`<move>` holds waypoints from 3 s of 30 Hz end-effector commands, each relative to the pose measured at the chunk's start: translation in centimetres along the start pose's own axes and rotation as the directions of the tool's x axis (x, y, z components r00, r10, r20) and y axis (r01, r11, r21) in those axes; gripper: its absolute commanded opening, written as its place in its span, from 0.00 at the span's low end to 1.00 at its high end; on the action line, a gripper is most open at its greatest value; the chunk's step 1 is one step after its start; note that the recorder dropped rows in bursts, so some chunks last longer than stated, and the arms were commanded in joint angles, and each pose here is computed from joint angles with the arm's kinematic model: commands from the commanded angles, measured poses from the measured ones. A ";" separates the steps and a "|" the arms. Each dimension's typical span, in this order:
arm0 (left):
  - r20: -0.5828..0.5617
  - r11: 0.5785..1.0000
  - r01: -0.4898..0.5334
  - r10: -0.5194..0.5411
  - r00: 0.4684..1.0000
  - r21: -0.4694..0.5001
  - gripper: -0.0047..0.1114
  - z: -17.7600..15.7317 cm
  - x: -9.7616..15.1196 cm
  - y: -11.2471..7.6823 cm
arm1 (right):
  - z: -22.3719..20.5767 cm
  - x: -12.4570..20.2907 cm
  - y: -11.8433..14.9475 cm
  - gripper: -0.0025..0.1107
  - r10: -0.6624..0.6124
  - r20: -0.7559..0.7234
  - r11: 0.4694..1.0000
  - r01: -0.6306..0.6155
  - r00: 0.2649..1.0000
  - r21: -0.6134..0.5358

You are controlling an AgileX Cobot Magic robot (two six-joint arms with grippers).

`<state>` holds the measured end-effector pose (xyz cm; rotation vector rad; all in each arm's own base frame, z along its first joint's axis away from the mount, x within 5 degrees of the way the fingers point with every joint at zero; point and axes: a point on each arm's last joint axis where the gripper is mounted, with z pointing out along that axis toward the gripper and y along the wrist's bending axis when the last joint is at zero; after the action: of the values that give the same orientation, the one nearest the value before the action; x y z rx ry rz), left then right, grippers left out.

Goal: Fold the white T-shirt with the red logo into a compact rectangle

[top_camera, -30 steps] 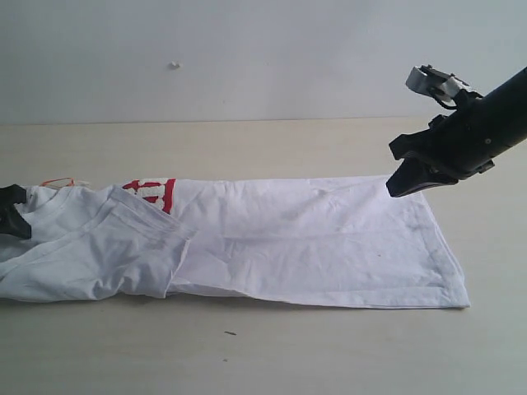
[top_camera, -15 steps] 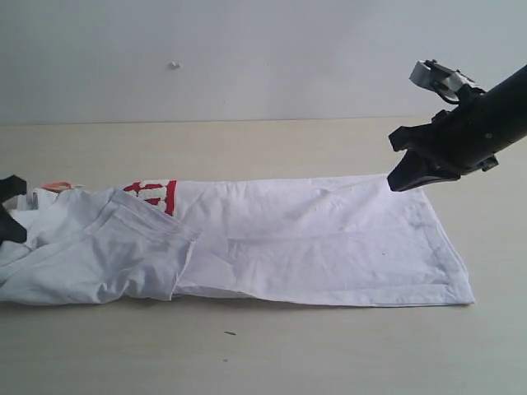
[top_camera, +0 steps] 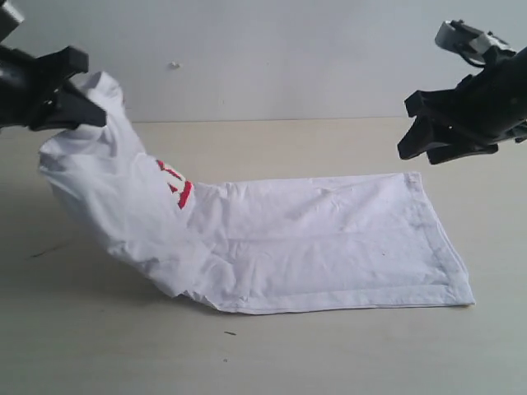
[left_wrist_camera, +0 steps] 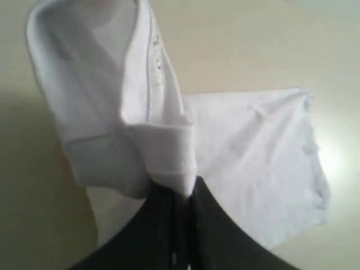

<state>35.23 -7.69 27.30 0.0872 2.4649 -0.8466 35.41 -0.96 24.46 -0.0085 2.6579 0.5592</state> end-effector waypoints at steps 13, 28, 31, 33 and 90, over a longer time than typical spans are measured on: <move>-0.108 0.864 -0.313 0.382 0.918 0.395 0.13 20.7 6.1 -22.1 | -14.1 1.9 7.1 0.45 -0.122 0.343 0.992 0.121 0.932 0.022; -0.236 0.863 -0.488 0.505 0.830 0.130 0.38 16.0 2.5 -19.5 | -6.8 1.7 2.4 0.45 -0.035 0.153 0.992 0.016 0.988 0.123; -0.223 0.852 -0.519 0.521 0.824 0.071 0.36 14.6 2.5 -18.8 | -4.4 1.7 1.1 0.45 -0.006 0.069 0.992 -0.003 0.998 0.124; -0.206 0.844 -0.535 0.531 0.822 0.038 0.36 13.4 2.5 -18.2 | -2.8 1.7 0.1 0.45 0.021 0.025 0.992 -0.024 0.999 0.126; -0.124 0.899 -0.361 0.340 0.932 -0.248 0.36 3.8 3.1 -3.1 | 8.9 1.4 -9.2 0.14 0.233 -0.134 0.968 -0.216 0.963 0.132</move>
<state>33.71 -12.86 24.54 0.4710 2.5210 -0.3503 38.54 -5.90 11.64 0.3365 2.8837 0.4870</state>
